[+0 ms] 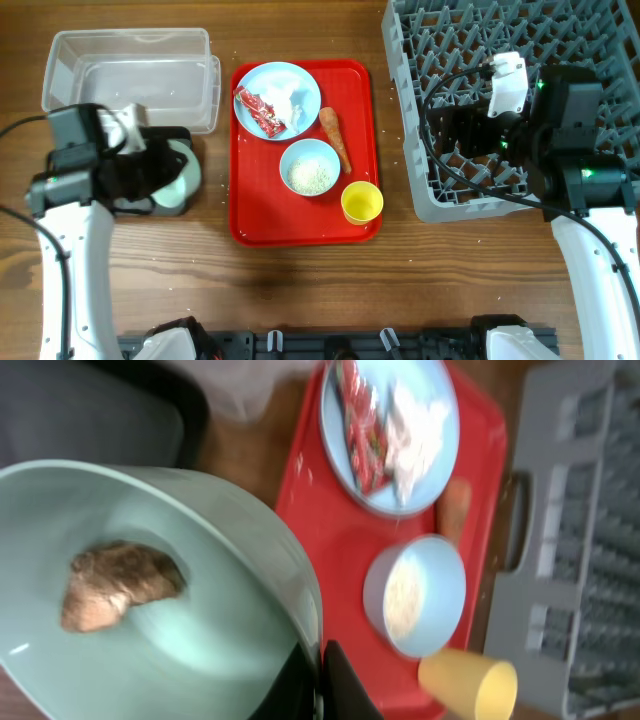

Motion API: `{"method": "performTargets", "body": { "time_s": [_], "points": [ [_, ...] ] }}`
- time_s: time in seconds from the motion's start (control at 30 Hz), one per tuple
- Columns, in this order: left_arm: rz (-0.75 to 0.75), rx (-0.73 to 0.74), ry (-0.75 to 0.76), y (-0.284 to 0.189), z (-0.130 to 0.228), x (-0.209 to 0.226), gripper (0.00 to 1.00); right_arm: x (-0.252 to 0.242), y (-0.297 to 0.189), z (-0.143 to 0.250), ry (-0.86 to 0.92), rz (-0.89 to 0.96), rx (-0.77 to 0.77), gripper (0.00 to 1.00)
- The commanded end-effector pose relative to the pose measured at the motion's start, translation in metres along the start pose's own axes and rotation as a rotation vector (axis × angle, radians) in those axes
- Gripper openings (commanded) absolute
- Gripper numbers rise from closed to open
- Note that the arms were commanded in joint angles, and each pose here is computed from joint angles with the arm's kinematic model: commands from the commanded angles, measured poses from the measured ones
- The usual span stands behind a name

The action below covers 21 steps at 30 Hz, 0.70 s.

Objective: Sort waste into correct bins and load items into the dishwasher rack
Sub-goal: 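Carry the green bowl left and tip the mushroom onto the black tray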

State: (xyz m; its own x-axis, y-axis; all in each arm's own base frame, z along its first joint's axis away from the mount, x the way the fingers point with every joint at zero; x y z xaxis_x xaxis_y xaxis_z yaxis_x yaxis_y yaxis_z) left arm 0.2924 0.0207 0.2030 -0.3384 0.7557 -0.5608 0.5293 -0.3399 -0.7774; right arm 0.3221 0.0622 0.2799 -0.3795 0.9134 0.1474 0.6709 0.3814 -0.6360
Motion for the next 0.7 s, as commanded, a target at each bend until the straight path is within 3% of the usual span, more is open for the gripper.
{"method": "performTargets", "body": {
  "time_s": [0.0,0.13,0.23,0.47,0.6,0.67],
  "points": [
    [0.129,-0.127,0.029,-0.026,-0.037,0.01,0.04,-0.003,-0.002,-0.006,-0.019,0.015,-0.011,0.93],
    [0.184,-0.223,-0.056,-0.037,-0.07,0.047,0.04,-0.003,-0.002,-0.006,-0.019,0.015,-0.011,0.93],
    [0.314,-0.241,-0.077,-0.038,-0.086,0.072,0.04,-0.003,-0.002,-0.006,-0.019,0.015,-0.011,0.93],
    [0.583,-0.264,-0.172,-0.035,-0.094,0.128,0.04,-0.003,-0.002,-0.005,-0.017,0.014,-0.007,0.93],
    [0.82,-0.318,-0.233,-0.044,-0.1,0.152,0.04,-0.003,-0.002,-0.005,-0.016,0.014,-0.006,0.93],
    [0.841,-0.319,-0.276,-0.043,-0.101,0.162,0.04,-0.003,-0.002,-0.004,-0.016,0.014,-0.005,0.93]
  ]
}}
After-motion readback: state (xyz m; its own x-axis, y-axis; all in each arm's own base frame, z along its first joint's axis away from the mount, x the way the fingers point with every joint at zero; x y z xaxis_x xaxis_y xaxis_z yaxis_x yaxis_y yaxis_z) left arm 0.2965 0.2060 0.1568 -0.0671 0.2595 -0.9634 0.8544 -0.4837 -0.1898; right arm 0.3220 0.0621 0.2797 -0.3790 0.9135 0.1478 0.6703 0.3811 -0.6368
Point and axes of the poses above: each gripper's point midway between its finger pads, its own y axis out along the fingers, its own x axis along the line the jaws close on, z = x × y, the point moved 3 cm from there along -y, back along the fingers, and after that the axes turned 7 degrees about -y, right-handed, at the moved point
